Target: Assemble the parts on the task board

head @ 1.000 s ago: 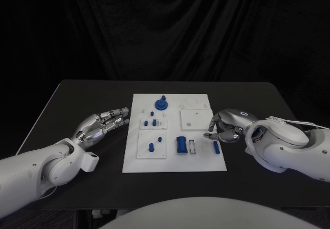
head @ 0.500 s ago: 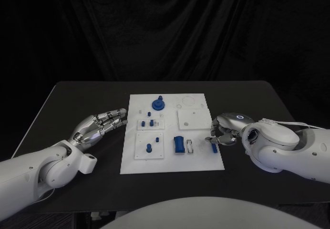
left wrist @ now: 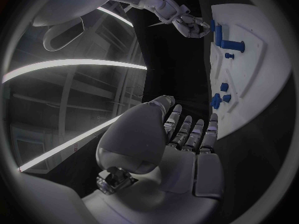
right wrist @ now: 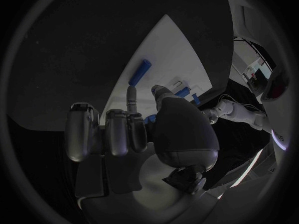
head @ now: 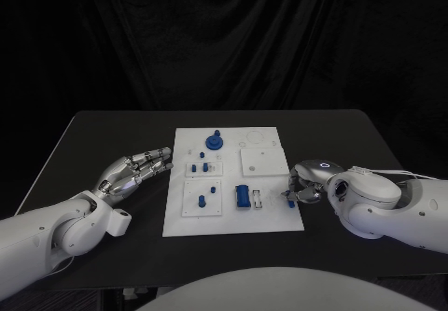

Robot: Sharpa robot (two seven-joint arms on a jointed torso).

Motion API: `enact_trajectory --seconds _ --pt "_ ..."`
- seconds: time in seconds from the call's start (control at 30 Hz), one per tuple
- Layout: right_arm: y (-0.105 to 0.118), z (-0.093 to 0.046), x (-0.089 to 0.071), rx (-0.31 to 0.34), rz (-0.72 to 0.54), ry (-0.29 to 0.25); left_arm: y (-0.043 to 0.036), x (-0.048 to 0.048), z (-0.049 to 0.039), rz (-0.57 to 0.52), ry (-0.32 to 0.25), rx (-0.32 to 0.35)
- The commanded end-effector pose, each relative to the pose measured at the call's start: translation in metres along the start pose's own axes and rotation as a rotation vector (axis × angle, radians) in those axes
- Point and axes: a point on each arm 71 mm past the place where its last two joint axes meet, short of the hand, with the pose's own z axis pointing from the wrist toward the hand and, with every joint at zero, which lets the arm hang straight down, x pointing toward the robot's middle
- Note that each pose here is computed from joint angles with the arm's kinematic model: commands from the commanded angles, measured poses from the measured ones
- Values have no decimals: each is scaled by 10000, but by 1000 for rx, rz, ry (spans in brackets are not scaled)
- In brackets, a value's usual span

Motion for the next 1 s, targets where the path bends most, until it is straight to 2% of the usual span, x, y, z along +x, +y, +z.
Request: enact_trajectory --seconds 0.03,0.3,1.0 --pt "-26 -8 6 34 -44 -12 -12 13 0 -12 6 28" --pt "-15 -23 -1 33 -67 -35 -6 10 -5 -12 5 25" --pt "-29 0 105 57 -46 46 10 17 -3 -14 7 18"
